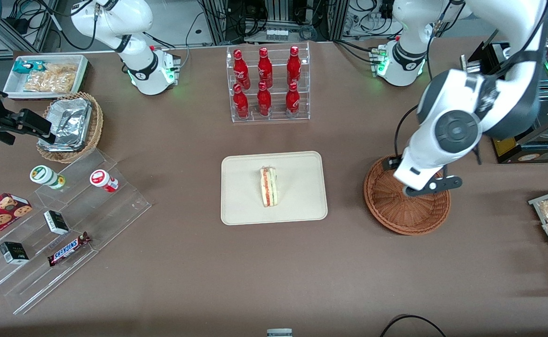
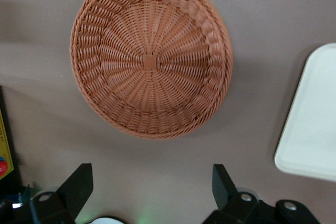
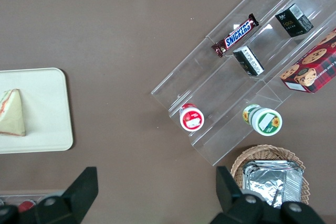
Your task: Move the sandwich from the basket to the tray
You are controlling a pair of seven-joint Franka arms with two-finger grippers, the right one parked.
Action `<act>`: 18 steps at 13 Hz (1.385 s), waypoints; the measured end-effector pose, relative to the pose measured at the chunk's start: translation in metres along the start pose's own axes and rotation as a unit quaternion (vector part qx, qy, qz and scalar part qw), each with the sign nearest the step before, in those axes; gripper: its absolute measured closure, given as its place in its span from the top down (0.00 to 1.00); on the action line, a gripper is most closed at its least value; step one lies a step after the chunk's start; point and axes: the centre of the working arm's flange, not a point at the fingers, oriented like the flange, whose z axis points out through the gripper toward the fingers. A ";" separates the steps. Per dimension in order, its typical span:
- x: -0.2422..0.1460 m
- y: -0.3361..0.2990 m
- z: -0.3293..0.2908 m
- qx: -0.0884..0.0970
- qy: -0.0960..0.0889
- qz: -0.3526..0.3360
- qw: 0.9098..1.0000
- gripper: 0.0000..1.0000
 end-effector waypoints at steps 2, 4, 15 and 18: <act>-0.007 -0.031 -0.017 -0.014 -0.009 0.022 1.000 1.00; -0.018 -0.060 -0.038 -0.026 -0.010 0.042 0.999 1.00; -0.033 -0.162 -0.110 -0.056 0.043 0.113 0.991 1.00; -0.033 -0.175 -0.120 -0.081 0.052 0.103 0.990 1.00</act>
